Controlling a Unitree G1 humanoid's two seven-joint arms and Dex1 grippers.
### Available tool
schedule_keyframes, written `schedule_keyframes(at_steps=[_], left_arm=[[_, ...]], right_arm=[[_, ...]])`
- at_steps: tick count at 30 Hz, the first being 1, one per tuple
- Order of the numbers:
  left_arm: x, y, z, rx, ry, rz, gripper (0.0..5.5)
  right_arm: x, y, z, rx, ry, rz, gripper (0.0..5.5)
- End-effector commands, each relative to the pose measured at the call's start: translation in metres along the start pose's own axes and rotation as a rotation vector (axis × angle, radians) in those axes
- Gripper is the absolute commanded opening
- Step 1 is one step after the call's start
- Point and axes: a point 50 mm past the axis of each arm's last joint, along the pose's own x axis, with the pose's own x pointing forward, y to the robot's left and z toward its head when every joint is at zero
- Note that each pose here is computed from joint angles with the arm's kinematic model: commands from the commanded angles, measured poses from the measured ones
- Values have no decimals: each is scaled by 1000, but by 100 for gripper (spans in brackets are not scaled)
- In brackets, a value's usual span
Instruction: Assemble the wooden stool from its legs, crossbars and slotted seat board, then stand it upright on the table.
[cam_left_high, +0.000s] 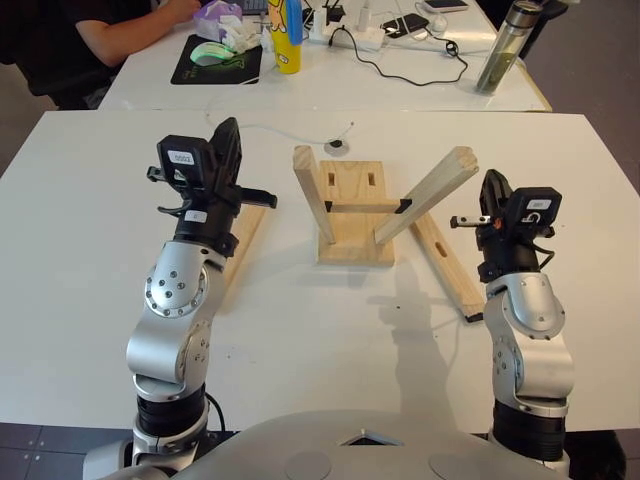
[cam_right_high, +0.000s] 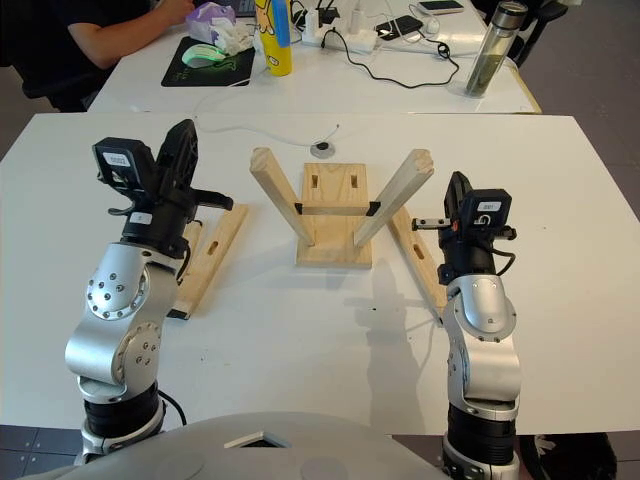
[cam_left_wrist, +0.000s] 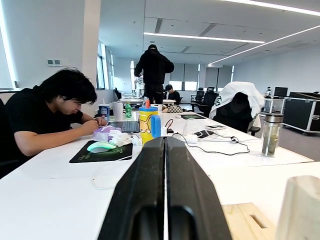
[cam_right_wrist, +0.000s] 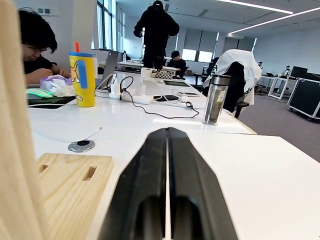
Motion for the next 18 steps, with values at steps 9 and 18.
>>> schedule_keyframes(at_steps=[9, 18], left_arm=[[-9, 13, -27, -20, 173, 91, 4], [-18, -57, -42, 50, 277, -449, 4]], right_arm=[[-1, 2, 9, -8, -39, -32, 0], [-13, 69, -8, -77, 38, 410, 0]])
